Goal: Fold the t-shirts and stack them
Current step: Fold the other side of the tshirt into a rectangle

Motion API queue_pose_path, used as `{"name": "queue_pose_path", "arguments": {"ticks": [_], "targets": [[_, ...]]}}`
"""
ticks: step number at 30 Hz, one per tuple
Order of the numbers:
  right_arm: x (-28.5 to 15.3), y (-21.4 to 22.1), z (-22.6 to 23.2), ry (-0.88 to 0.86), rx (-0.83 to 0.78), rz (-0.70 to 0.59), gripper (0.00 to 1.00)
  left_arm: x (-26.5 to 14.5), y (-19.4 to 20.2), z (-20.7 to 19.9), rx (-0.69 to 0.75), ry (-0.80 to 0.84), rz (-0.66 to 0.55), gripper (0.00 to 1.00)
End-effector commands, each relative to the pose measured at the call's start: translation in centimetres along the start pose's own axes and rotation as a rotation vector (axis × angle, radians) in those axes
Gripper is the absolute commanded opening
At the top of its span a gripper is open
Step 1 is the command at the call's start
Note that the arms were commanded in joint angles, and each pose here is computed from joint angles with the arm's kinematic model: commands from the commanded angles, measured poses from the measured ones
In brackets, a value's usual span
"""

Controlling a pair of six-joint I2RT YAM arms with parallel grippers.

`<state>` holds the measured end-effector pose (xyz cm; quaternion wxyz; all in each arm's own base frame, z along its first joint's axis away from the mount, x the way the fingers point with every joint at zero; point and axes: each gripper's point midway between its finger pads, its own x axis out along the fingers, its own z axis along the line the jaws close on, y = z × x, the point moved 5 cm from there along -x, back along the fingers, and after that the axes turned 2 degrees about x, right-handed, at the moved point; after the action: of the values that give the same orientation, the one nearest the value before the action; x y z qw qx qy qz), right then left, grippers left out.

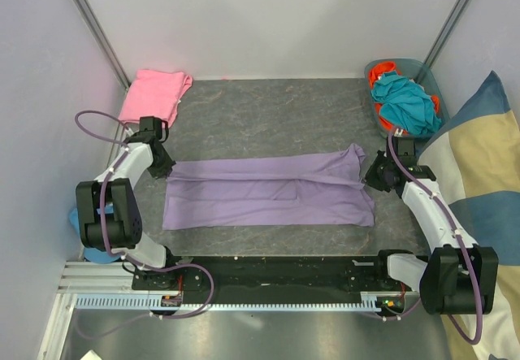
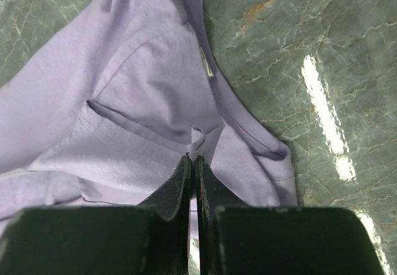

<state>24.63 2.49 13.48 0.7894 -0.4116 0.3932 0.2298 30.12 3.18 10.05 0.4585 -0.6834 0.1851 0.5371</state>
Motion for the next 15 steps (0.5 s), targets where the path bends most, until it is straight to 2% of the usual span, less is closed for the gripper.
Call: {"name": "queue_pose_path", "arguments": {"ticks": [1, 15], "targets": [[-0.5, 0.5, -0.6, 0.019, 0.003, -0.004, 0.0, -1.2, -0.5, 1.0, -0.05, -0.026, -0.062, 0.02], [-0.8, 2.1, -1.6, 0.028, -0.01, 0.027, 0.0, -1.3, 0.8, 2.0, -0.056, -0.053, -0.046, 0.02]]}}
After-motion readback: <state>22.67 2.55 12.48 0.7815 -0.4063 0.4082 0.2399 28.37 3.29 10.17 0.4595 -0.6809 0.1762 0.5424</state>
